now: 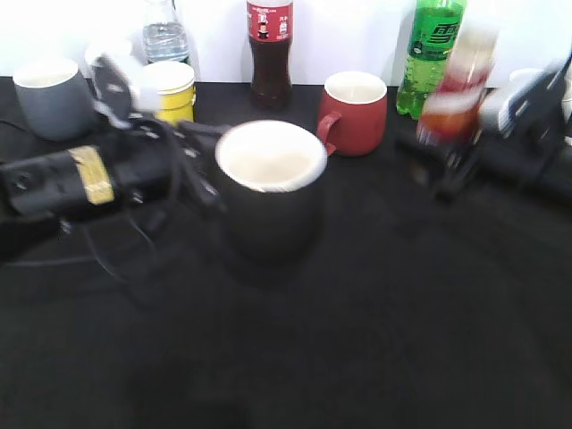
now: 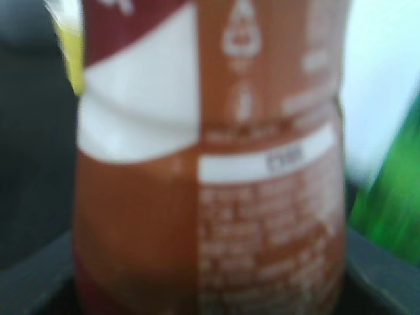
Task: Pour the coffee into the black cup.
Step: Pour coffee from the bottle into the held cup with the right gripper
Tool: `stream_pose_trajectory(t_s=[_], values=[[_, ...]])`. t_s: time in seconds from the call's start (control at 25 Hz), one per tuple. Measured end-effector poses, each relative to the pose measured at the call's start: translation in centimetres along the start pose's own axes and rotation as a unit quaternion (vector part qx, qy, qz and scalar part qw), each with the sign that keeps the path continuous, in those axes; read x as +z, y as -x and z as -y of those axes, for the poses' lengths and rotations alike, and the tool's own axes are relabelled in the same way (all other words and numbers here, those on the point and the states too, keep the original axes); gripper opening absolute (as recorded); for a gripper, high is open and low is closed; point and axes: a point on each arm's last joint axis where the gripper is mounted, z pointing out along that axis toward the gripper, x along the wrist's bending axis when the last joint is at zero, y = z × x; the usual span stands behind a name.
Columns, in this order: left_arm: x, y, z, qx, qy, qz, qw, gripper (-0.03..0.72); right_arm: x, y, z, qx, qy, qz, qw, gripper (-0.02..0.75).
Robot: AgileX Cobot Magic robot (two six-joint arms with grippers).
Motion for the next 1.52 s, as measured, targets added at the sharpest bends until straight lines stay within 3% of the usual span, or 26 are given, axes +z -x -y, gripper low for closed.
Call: stream_pose_trajectory(t_s=[0.2, 0.44, 0.72, 1.0, 1.16, 1.52], values=[[3.1, 2.9, -2.0, 0.024, 0.010, 0.041, 0.999, 0.043, -2.5, 0.1, -7.1, -0.142, 0.054, 0.031, 0.988, 0.528], [7.0, 5.6, -4.0, 0.048, 0.025, 0.078, 0.995, 0.043, -3.0, 0.0, -8.2, -0.286, 0.063, 0.048, 0.955, 0.528], [7.5, 5.7, -3.7, 0.032, 0.023, 0.067, 0.997, 0.043, -3.0, 0.1, -8.2, -0.479, 0.051, 0.061, 0.874, 0.528], [7.5, 5.5, -3.8, 0.021, 0.026, 0.056, 0.998, 0.043, -3.0, 0.1, -8.0, -0.556, 0.034, 0.063, 0.828, 0.528], [7.5, 5.4, -3.8, 0.020, 0.026, 0.055, 0.998, 0.043, -3.0, 0.2, -7.7, -0.575, 0.016, 0.059, 0.816, 0.528], [7.5, 5.4, -3.7, 0.020, 0.018, 0.052, 0.998, 0.043, -3.0, 0.4, -7.8, -0.581, 0.012, 0.071, 0.811, 0.528]])
